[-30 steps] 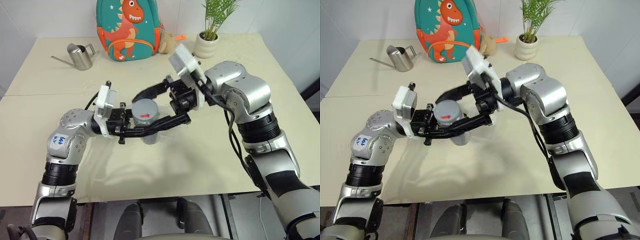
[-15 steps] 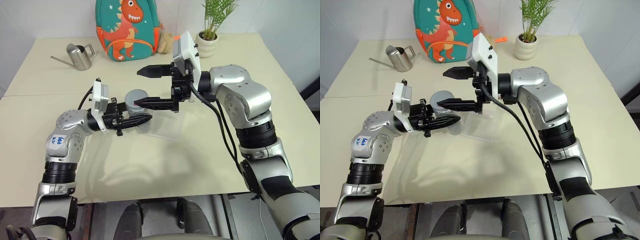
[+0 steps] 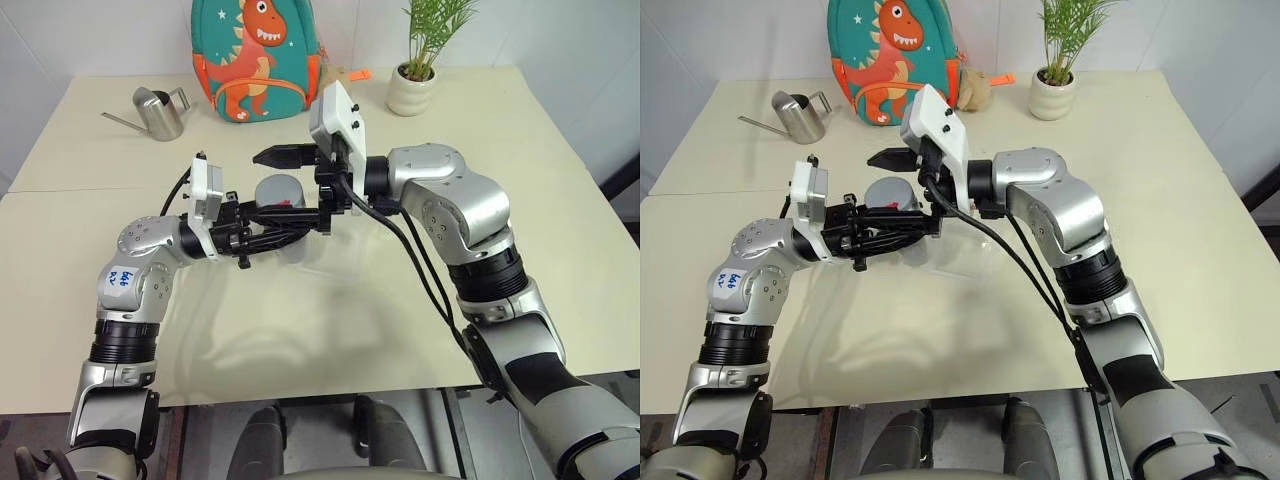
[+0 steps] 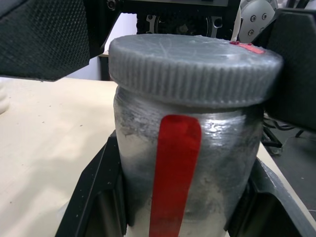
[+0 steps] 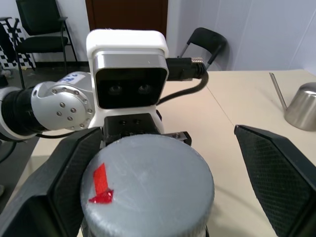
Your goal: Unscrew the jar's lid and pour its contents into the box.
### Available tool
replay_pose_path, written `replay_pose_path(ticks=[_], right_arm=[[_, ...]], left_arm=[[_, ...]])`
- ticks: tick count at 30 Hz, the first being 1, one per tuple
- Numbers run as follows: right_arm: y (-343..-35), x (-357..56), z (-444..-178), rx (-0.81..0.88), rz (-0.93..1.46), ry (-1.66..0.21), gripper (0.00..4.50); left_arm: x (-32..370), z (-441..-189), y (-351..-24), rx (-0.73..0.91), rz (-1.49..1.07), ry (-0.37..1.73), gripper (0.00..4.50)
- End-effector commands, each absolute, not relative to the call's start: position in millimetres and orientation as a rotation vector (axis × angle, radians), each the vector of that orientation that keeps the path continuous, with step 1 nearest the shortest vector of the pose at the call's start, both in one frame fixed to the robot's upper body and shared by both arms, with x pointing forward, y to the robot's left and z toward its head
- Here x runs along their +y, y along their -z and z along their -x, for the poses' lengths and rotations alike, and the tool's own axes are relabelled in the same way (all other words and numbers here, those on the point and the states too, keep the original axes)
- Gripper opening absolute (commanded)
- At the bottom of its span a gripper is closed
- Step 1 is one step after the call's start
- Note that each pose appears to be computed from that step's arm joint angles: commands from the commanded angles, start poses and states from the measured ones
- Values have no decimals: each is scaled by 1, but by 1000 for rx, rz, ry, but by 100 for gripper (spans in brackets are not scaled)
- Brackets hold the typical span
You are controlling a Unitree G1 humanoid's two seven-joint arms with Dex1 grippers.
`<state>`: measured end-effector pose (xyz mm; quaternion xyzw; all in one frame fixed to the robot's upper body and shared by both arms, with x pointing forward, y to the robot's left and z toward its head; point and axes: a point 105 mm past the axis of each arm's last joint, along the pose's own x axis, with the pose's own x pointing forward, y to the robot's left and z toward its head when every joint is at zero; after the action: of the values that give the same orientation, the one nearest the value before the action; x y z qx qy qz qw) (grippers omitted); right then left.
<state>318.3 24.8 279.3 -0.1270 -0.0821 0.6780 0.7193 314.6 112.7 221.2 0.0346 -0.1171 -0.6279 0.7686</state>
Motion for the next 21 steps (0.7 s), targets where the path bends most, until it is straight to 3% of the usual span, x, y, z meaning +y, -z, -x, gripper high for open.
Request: replay_pose_path(ticks=[1, 7, 13, 21], right_arm=[[-302, 3, -331, -255, 300, -1407, 447], [-305, -40, -343, -261, 312, -1324, 447], [-298, -78, -333, -237, 316, -1324, 447], [-305, -50, -316, -266, 282, -1429, 447]], left_arm=[[111, -307, -233, -311, -123, 1392, 191], [115, -305, -232, -302, -118, 1386, 191], [120, -303, -231, -300, -118, 1374, 191], [122, -309, -231, -295, -132, 1353, 191]])
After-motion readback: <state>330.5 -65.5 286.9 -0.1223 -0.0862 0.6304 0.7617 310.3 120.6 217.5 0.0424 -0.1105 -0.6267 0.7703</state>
